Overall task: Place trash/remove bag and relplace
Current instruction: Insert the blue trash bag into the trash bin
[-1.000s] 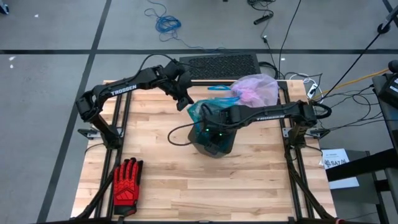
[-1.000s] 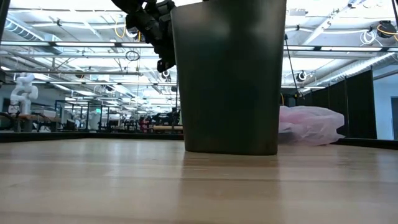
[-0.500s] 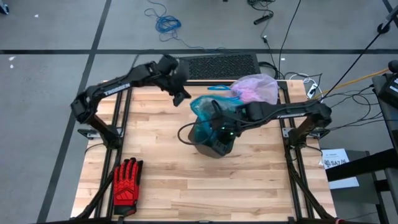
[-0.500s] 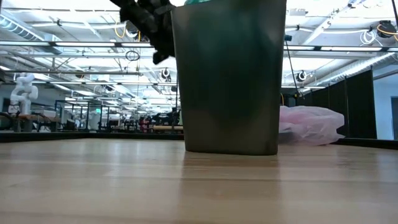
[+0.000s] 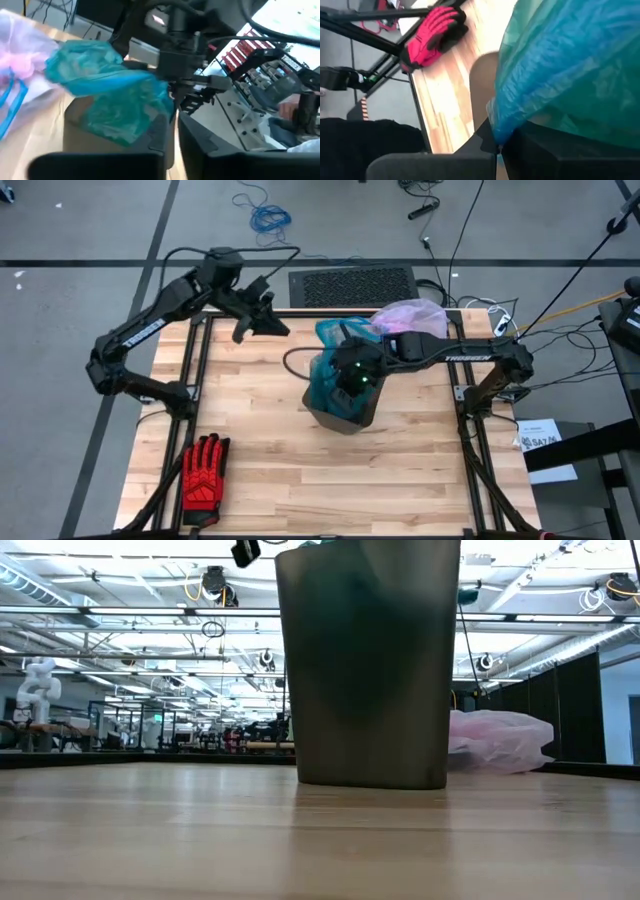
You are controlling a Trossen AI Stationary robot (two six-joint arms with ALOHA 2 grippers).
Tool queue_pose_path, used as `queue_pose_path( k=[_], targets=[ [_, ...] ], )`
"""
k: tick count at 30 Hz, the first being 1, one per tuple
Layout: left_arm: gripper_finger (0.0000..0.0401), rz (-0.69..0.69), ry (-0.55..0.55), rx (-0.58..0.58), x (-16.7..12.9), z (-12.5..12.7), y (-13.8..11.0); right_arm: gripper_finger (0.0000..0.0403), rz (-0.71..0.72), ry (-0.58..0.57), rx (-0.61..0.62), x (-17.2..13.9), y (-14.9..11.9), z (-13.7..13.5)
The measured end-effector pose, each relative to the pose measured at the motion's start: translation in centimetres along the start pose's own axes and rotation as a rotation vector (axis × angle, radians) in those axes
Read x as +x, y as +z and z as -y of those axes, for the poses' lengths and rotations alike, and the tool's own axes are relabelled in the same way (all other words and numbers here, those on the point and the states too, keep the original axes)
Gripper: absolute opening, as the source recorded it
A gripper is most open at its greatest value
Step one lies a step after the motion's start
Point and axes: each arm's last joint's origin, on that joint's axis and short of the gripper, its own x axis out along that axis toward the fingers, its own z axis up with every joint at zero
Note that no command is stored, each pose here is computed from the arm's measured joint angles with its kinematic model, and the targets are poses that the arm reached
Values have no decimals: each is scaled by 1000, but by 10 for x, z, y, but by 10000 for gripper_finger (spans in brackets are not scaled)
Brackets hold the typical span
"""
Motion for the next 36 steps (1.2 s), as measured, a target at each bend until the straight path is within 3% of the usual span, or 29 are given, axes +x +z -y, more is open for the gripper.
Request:
queue_pose_path(
  k=[9, 15, 22, 36],
  targets=[
    [130, 3, 7, 33, 5, 23, -1, 0, 80, 61, 108, -6, 25, 18],
    [164, -17, 22, 1, 17, 32, -4, 0, 156, 119, 235, -12, 43, 30],
    [172, -47, 65, -48, 35, 41, -8, 0, 233, 170, 310, -19, 58, 40],
    [172, -109, 148, -363, 77, 30, -17, 0, 325, 202, 332, -26, 72, 48]
  ],
)
